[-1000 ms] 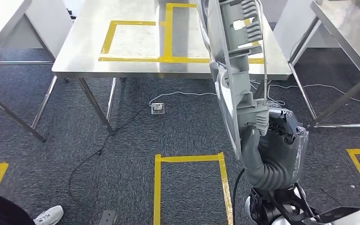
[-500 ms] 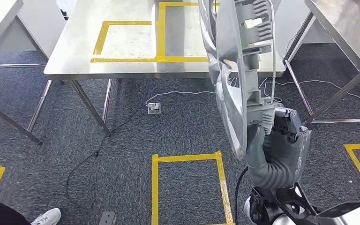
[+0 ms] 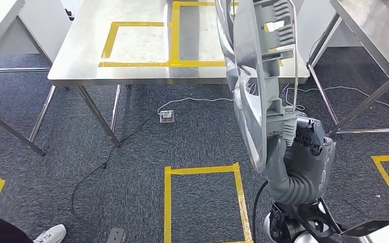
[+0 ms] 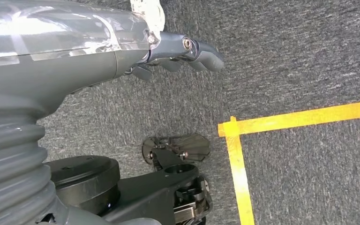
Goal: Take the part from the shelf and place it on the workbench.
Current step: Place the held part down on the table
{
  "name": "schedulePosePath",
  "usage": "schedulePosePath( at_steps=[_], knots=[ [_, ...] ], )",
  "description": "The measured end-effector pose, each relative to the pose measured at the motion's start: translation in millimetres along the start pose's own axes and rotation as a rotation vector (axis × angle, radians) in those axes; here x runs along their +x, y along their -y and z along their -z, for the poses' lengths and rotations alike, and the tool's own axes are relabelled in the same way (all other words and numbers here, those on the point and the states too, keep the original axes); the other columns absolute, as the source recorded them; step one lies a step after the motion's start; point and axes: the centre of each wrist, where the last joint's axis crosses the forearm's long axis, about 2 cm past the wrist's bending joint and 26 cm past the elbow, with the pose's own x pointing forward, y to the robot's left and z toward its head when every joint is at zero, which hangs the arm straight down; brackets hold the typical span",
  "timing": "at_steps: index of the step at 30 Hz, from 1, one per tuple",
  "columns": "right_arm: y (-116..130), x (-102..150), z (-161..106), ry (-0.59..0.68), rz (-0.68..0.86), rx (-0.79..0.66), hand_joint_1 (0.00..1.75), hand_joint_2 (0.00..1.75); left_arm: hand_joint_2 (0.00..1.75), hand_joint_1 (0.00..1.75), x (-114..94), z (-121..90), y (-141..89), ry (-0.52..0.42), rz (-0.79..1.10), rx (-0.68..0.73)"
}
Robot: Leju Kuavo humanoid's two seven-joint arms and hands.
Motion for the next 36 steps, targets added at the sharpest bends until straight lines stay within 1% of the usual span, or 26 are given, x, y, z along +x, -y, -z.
schedulePosePath(
  at_steps=[36],
  knots=[
    [-0.9,-5.2,-9.6,-0.029,0.012,-0.004,1.75,1.75,1.75,0.0,0.4,0.0,0.2,-0.001,-0.007,0.0]
  ],
)
